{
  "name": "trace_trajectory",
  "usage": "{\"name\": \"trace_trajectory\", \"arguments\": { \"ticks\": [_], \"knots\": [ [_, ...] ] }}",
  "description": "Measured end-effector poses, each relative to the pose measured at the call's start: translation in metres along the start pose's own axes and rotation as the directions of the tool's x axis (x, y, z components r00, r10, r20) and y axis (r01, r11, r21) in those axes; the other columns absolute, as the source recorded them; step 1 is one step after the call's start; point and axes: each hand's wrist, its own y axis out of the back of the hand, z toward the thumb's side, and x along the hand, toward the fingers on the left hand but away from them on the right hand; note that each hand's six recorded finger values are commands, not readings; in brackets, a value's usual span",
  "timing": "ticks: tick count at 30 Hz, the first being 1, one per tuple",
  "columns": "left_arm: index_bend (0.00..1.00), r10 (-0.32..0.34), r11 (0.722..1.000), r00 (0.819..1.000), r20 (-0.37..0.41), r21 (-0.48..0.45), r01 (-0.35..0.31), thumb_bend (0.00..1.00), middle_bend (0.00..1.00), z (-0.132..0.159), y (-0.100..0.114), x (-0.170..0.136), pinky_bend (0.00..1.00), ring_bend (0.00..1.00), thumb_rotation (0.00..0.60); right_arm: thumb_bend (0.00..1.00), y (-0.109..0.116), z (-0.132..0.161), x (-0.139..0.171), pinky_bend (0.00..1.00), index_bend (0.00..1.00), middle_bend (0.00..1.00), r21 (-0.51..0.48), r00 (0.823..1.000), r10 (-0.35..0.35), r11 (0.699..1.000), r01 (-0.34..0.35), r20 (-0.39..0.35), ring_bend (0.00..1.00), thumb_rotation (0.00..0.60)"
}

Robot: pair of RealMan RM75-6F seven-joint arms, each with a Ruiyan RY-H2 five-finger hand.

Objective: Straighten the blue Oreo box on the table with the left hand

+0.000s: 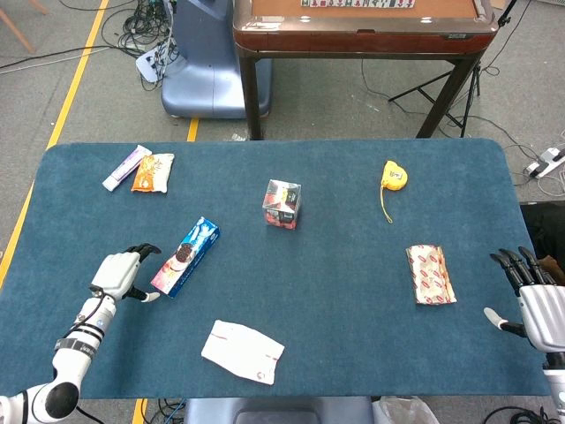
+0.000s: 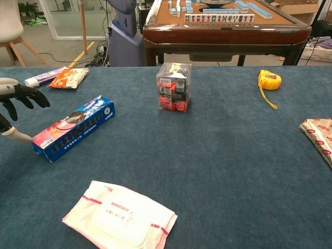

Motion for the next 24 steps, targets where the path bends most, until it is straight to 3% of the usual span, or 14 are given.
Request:
{"name": "trace_trajectory", "arguments": {
  "ticks": [24],
  "knots": [
    [0.23,-0.092,0.994,0.994,-0.057,0.047,0.095,0.0,0.2,0.026,-0.01,0.035,0.33,0.19,0.6,0.15,0.007,-0.003,0.003,0.31,0.18,0.14,-0.02,1.0,-0.009,1.0,0.009,-0.008,0.02,0.6]
  ]
}}
